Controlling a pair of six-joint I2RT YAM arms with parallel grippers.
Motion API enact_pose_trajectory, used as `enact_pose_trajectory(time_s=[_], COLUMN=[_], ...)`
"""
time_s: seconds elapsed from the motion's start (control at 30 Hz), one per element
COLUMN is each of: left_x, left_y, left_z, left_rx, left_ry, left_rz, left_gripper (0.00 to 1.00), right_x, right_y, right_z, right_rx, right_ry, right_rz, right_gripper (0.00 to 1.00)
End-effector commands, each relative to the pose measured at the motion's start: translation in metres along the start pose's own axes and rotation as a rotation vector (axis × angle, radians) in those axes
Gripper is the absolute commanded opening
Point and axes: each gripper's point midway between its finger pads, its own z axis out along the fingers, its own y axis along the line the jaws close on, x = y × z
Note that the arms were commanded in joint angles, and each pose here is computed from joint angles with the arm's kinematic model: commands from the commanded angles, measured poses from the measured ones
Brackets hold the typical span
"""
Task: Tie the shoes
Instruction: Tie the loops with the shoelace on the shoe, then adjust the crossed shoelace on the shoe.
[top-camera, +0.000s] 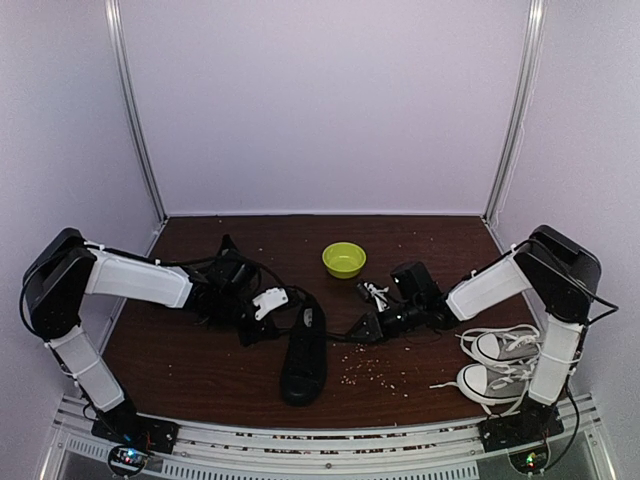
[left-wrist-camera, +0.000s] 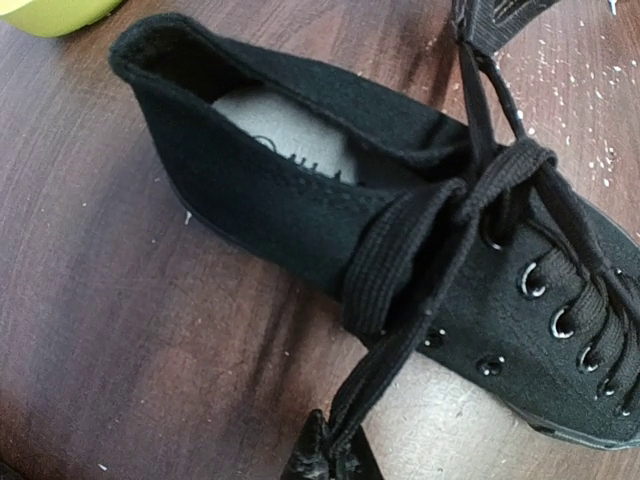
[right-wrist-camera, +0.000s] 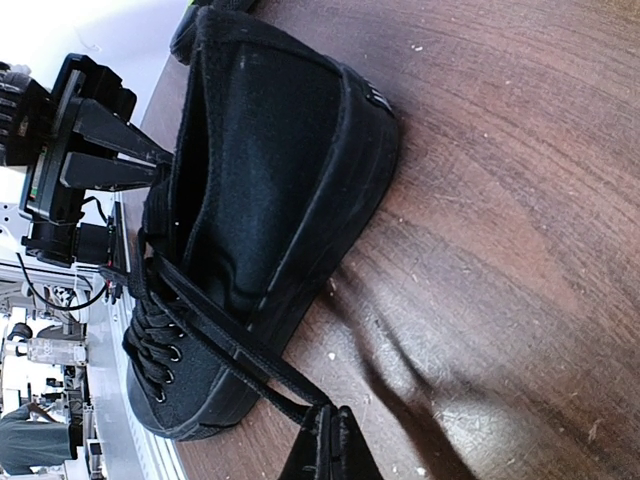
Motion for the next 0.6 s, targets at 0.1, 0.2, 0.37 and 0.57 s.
enact_pose_trajectory(time_s=[0.1, 0.2, 0.37, 0.57], left_x=[-0.007, -0.025, -0.041, -0.046], left_y=[0.000, -0.006, -0.013, -0.048], left_z=[-0.007, -0.026, -0.060, -0.072], left_rx=[0.020, 0.006, -0.063, -0.074], left_ry=[-0.030, -0.146, -0.280, -0.293], left_rz=[0.034, 0.113, 0.241, 0.464], left_gripper=[0.00, 0.29, 0.66, 0.47], right_x=[-0.010, -0.016, -0.023, -0.026], right_y=[0.000, 0.013, 0.026, 0.031], right_z=[0.004, 0.008, 0.008, 0.008], right_rx=[-0.016, -0.043, -0.071, -0.085], right_ry=[-0.015, -0.009, -0.013, -0.015], right_rz=[0.001, -0.030, -0.050, -0.053], right_gripper=[0.00, 0.00, 0.00, 0.00])
